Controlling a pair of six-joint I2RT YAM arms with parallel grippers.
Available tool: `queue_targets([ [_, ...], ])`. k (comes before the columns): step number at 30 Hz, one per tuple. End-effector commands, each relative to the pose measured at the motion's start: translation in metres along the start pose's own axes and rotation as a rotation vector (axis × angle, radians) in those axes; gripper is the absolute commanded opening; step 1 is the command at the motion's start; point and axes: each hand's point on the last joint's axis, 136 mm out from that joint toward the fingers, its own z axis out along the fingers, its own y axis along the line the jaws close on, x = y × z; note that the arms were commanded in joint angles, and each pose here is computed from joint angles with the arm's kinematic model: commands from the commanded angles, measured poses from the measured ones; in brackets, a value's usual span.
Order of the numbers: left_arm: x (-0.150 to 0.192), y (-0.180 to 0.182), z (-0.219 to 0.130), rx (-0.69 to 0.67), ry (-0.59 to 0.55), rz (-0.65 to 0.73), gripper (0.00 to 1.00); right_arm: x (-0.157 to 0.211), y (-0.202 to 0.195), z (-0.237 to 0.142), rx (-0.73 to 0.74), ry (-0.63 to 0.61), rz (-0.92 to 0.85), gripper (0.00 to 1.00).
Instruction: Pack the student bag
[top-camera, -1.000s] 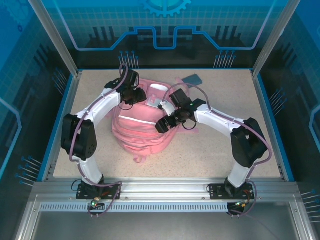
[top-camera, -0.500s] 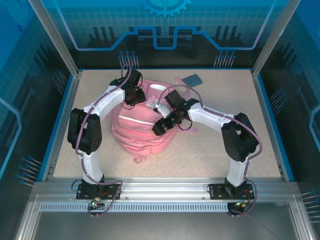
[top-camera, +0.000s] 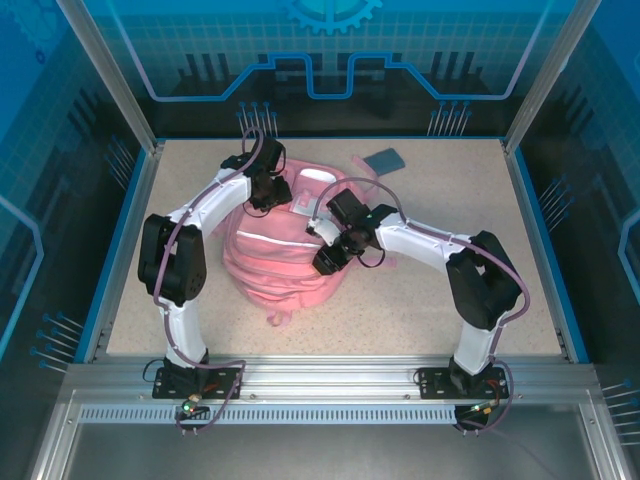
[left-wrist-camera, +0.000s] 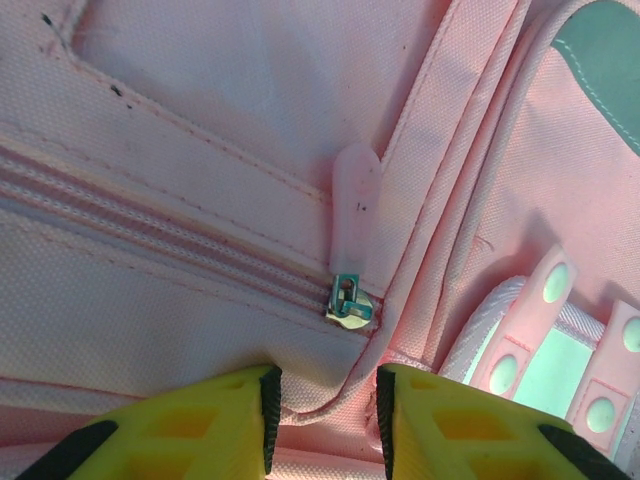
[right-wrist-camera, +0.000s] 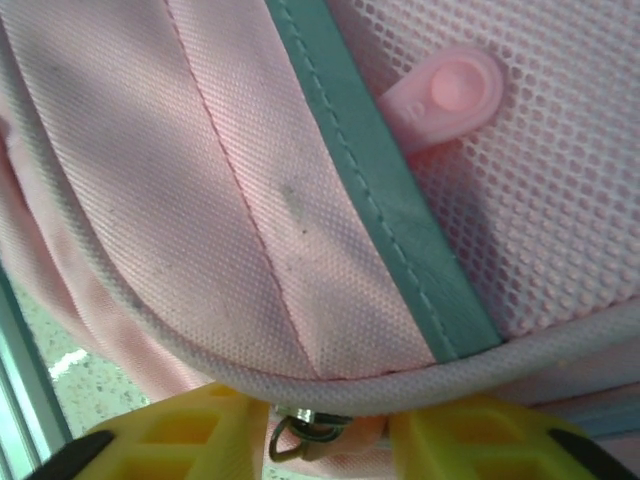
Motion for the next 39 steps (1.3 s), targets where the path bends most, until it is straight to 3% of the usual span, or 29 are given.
queue_targets([
  [1,0.016,0.034,0.026,-0.125,0.077,-0.033,0.35,0.001,0.0,-0.005,0.056,0.002,-0.018,0.27],
  [4,0.017,0.035,0.029,-0.13,0.082,-0.039,0.35,0.0,0.0,-0.007,0.075,-0.004,-0.025,0.15],
  [8,0.02,0.037,0.035,-0.133,0.092,-0.055,0.35,0.003,0.019,-0.012,0.062,-0.016,-0.076,0.08],
  [17,0.032,0.043,0.058,-0.14,0.106,-0.13,0.28,0.018,0.066,0.007,0.019,0.011,-0.16,0.05],
  [23,0.036,0.035,0.064,-0.111,0.106,-0.159,0.26,0.006,0.084,0.01,-0.015,-0.031,-0.128,0.08],
  [27,0.022,0.017,0.038,-0.031,0.064,-0.141,0.29,0.0,0.069,-0.007,0.037,-0.097,-0.043,0.21],
  [32,0.006,-0.016,-0.019,0.136,0.01,-0.079,0.43,0.003,0.046,-0.04,0.062,-0.175,0.087,0.47],
  [39,0.023,-0.016,-0.088,0.237,-0.043,-0.014,0.58,0.003,0.011,-0.084,0.17,-0.298,0.271,0.81],
])
